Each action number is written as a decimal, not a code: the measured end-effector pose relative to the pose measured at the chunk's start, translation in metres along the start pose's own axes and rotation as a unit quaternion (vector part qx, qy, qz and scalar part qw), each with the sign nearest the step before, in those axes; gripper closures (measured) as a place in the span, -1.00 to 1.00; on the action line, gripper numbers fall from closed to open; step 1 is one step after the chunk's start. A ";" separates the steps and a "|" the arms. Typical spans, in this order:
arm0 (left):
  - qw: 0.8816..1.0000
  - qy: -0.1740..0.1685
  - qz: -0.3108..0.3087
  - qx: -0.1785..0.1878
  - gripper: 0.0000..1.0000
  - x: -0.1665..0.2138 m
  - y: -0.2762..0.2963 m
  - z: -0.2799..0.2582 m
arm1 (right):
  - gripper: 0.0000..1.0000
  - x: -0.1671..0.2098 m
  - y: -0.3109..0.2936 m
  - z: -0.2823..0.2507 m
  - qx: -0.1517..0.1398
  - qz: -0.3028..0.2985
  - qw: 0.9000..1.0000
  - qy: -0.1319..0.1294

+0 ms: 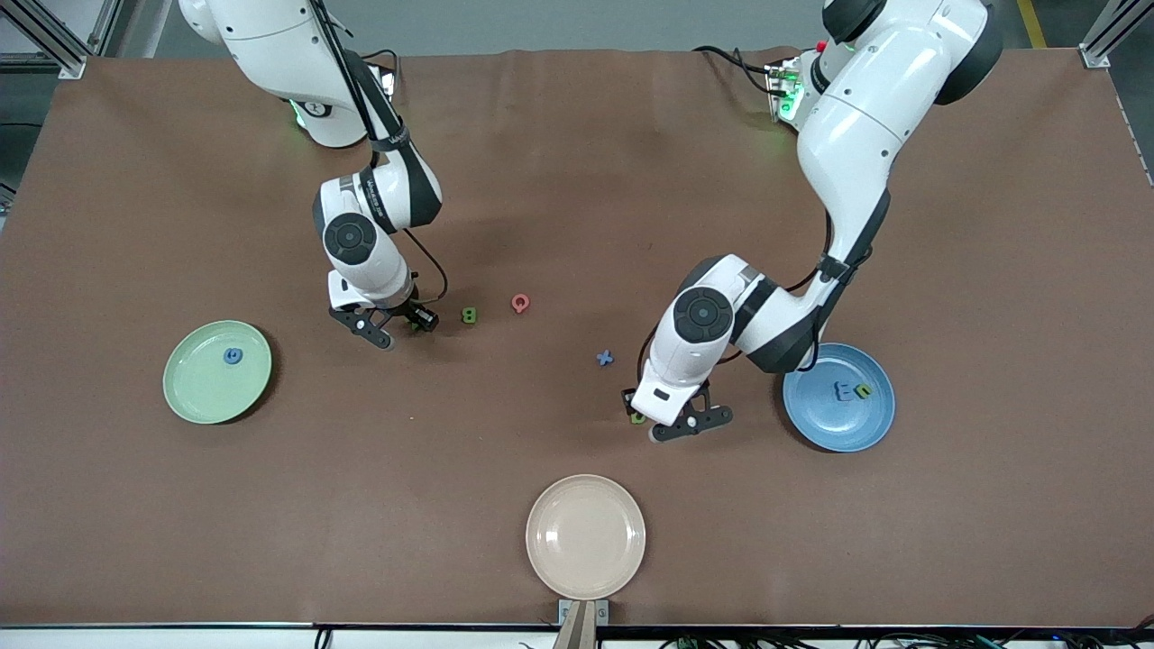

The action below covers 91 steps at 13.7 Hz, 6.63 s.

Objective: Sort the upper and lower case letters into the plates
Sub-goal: 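Grasp the green N with the right gripper while the left gripper grasps the b, then place the N on the green plate while the left gripper places the b, then reach the left gripper to the blue x while the right gripper moves out, then grasp the x with the left gripper while the right gripper grasps the B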

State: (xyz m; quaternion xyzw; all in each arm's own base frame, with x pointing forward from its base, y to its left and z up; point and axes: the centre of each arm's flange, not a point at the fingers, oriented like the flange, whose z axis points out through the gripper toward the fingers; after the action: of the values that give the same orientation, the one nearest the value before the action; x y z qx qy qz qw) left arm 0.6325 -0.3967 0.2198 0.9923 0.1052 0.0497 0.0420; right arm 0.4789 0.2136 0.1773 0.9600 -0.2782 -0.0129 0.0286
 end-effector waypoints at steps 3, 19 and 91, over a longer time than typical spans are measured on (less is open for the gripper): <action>1.000 -0.003 0.017 -0.006 -0.22 -0.003 0.013 0.014 | 0.07 0.000 0.000 0.000 0.000 0.000 1.000 0.000; 0.999 0.013 0.039 -0.001 0.45 -0.016 0.025 0.043 | 0.34 0.073 0.020 -0.118 -0.045 -0.067 0.994 -0.068; 0.994 -0.024 -0.096 0.051 0.47 -0.110 0.075 0.041 | -0.38 -0.063 -0.076 -0.018 0.018 -0.393 0.919 -0.011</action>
State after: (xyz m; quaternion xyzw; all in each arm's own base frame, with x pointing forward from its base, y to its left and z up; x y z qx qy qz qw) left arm 0.5456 -0.4964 0.1759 0.9793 0.2016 0.0164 -0.0020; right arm 0.4666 0.3122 0.1912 0.9923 0.1208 -0.0289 0.0007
